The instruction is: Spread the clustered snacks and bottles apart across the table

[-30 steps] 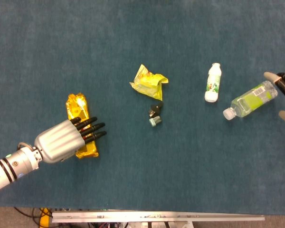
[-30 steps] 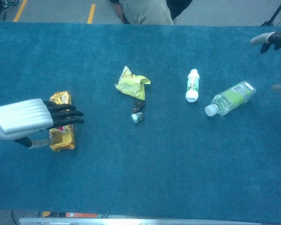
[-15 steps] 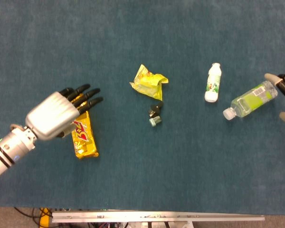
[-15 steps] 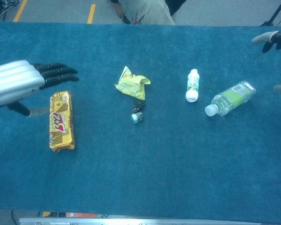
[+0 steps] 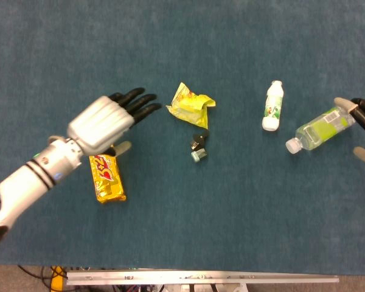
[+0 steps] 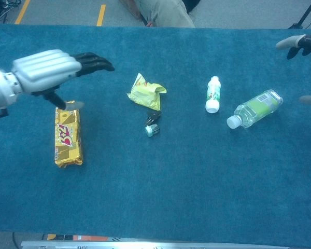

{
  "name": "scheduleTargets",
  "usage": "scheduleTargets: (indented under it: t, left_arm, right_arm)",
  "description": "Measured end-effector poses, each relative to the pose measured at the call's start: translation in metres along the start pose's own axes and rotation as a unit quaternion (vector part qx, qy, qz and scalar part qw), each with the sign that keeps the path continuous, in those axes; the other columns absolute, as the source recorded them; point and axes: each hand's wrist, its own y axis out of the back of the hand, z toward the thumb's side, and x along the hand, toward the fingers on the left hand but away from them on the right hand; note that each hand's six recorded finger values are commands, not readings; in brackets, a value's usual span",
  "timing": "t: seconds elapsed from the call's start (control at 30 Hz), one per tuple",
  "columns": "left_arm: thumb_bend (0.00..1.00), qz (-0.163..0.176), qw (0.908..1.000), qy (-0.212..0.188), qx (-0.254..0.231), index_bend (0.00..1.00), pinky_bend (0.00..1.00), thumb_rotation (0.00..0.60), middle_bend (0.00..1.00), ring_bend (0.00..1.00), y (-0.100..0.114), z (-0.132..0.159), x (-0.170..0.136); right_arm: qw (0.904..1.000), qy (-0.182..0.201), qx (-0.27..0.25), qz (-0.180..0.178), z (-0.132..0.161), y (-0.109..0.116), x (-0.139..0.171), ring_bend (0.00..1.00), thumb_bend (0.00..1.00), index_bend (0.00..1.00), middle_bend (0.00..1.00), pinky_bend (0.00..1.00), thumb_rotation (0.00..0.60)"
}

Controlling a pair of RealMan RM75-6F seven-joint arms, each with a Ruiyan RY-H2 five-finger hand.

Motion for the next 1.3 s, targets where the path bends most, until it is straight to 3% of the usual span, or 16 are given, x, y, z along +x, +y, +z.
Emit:
scheduleTargets:
  t: [0.23, 0.63, 1.2, 1.3]
  left_arm:
    - [0.32, -0.008, 0.9999, -0.008, -0.010, 0.07, 0.26, 0.600, 0.07, 0.03, 0.002, 0.016, 0.035]
    - [0.32, -0.023, 0.9994, 0.010, -0.024, 0.07, 0.26, 0.600, 0.08, 0.03, -0.002, 0.016, 0.077]
    - [0.32, -0.053, 0.9981, 0.031, 0.000, 0.07, 0.26, 0.600, 0.08, 0.03, -0.023, 0.022, 0.127]
    - [0.32, -0.059, 0.9976, 0.035, 0.009, 0.11, 0.26, 0.600, 0.08, 0.03, -0.027, 0.023, 0.134]
  right_arm:
    - [1.0000, -0.001, -0.004, 0.000, 0.000, -0.001, 0.001, 0.36, 0.00, 0.22, 0.38, 0.54, 0.600]
    - [1.0000, 0.000, -0.007, 0.003, 0.001, -0.003, -0.004, 0.36, 0.00, 0.22, 0.38, 0.54, 0.600]
    - [0.9998, -0.004, -0.013, 0.013, -0.001, -0.009, -0.010, 0.36, 0.00, 0.22, 0.38, 0.54, 0.600]
    - [0.9998, -0.006, -0.014, 0.013, -0.002, -0.009, -0.010, 0.36, 0.00, 0.22, 0.38, 0.54, 0.600]
